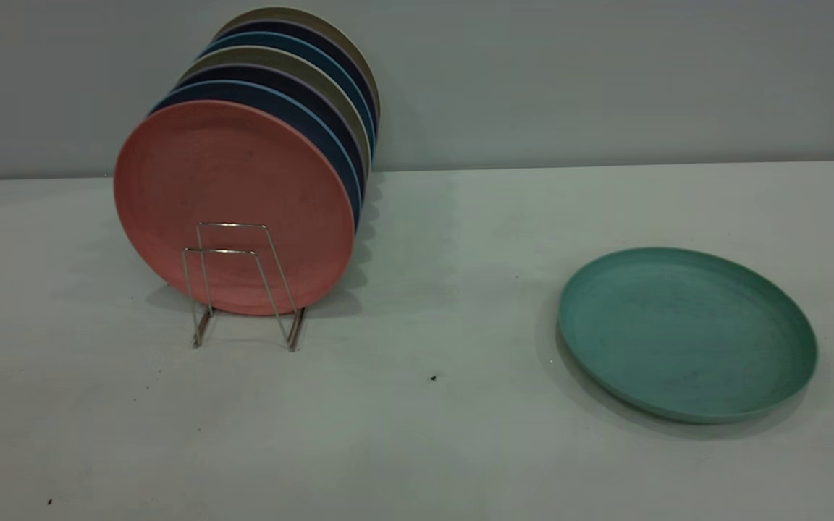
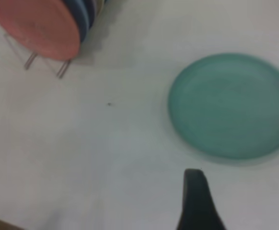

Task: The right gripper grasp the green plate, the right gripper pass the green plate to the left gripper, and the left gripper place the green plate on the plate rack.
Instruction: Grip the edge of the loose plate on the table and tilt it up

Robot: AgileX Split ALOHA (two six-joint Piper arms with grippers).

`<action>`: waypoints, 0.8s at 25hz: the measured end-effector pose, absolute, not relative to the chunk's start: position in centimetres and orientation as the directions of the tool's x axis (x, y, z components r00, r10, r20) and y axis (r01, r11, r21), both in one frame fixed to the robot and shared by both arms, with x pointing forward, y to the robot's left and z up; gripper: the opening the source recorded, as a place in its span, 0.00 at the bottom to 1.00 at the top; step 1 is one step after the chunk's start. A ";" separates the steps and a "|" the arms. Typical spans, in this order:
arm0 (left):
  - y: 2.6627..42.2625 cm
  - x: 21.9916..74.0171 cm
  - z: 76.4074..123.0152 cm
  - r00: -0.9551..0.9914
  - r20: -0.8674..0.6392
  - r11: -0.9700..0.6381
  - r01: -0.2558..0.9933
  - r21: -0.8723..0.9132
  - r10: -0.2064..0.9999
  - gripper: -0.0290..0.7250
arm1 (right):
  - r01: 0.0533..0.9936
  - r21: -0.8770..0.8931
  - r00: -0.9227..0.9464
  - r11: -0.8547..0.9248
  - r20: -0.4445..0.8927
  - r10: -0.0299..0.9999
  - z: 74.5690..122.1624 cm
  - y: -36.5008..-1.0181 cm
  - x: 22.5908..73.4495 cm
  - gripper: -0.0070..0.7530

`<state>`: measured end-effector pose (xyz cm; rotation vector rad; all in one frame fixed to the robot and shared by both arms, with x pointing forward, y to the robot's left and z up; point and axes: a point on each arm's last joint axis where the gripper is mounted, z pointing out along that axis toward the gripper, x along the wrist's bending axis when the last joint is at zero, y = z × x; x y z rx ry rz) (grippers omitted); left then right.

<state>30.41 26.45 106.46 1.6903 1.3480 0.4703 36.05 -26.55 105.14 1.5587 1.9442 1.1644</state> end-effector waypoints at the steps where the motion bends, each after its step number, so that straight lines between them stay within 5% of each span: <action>1: 26.5 30.8 106.5 0.329 -0.233 0.004 0.572 0.820 0.915 0.78 | 0.634 0.773 -0.304 0.024 0.220 0.927 104.7 -26.4 37.4 0.68; 9: 26.7 31.7 106.8 0.307 -0.223 0.026 0.535 0.844 0.925 0.78 | 0.794 0.608 -0.263 0.011 0.327 0.908 99.1 -26.3 47.7 0.68; 20: 26.6 33.7 105.7 0.275 -0.257 0.026 0.635 0.772 0.926 0.78 | 0.885 0.425 -0.027 -0.189 0.452 0.892 90.2 -33.8 56.3 0.68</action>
